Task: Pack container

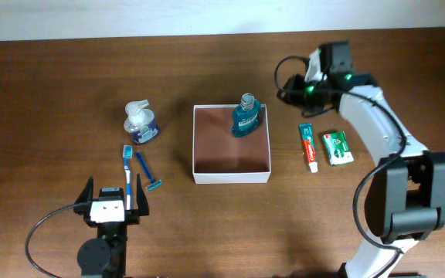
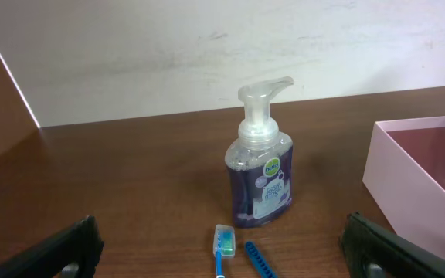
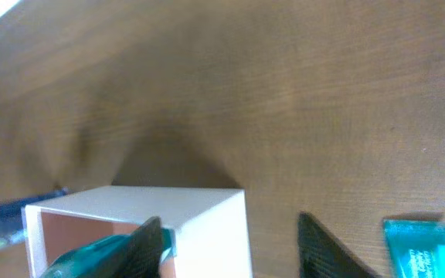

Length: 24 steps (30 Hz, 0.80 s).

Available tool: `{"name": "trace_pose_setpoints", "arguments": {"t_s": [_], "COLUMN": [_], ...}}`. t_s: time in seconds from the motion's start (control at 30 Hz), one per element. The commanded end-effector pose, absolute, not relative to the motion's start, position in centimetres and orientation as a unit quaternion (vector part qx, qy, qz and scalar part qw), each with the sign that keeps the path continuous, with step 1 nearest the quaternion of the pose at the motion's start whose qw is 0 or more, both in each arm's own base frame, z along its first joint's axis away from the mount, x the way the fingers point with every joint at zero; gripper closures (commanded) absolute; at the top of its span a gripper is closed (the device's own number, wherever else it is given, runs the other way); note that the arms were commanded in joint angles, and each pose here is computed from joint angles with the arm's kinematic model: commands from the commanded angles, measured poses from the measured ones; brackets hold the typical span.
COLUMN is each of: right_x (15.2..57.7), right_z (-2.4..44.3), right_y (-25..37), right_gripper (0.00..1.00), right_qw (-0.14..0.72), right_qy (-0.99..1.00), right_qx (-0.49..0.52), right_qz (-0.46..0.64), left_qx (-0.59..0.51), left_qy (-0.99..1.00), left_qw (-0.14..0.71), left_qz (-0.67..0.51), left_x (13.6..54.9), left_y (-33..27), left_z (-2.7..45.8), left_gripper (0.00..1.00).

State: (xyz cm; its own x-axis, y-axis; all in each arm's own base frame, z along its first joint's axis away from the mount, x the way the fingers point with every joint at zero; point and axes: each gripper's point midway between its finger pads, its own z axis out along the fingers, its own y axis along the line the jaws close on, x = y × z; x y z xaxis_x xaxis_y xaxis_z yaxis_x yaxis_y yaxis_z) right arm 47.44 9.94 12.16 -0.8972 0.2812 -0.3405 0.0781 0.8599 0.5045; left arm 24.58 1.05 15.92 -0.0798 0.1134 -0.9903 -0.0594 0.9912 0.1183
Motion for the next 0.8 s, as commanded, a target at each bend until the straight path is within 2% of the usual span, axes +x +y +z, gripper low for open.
{"name": "trace_pose_setpoints", "arguments": {"t_s": [0.0,0.07,0.13,0.3,0.53,0.77], "right_x": [48.9,48.5,47.6,44.2,41.8,42.2], "right_z": [19.2,20.8,22.0,21.6,20.4,19.9], "right_y": [10.1,10.4,11.4,16.1,20.2,19.5], "right_gripper": [0.37,0.26,0.23,0.21,0.21,0.21], "right_qw": [0.293,0.295,0.288,0.255,0.249,0.251], "right_qy": [0.932,0.933,0.935,0.932,0.915,0.914], "right_qx": [-0.026,-0.052,-0.076,-0.18,-0.309,-0.317], "right_qz": [0.212,0.197,0.194,0.182,0.076,0.02], "left_qx": [0.025,0.025,0.025,0.025,0.025,0.025], "left_qy": [0.732,0.732,0.732,0.732,0.732,0.732], "left_qw": [0.678,0.678,0.678,0.678,0.678,0.678], "left_qz": [0.067,0.067,0.067,0.067,0.067,0.067], "left_x": [24.6,24.6,24.6,24.6,24.6,24.6], "left_y": [1.0,1.0,1.0,1.0,1.0,1.0], "left_z": [15.8,15.8,15.8,15.8,15.8,15.8], "left_gripper": [0.0,0.0,0.01,0.01,0.0,0.0]}}
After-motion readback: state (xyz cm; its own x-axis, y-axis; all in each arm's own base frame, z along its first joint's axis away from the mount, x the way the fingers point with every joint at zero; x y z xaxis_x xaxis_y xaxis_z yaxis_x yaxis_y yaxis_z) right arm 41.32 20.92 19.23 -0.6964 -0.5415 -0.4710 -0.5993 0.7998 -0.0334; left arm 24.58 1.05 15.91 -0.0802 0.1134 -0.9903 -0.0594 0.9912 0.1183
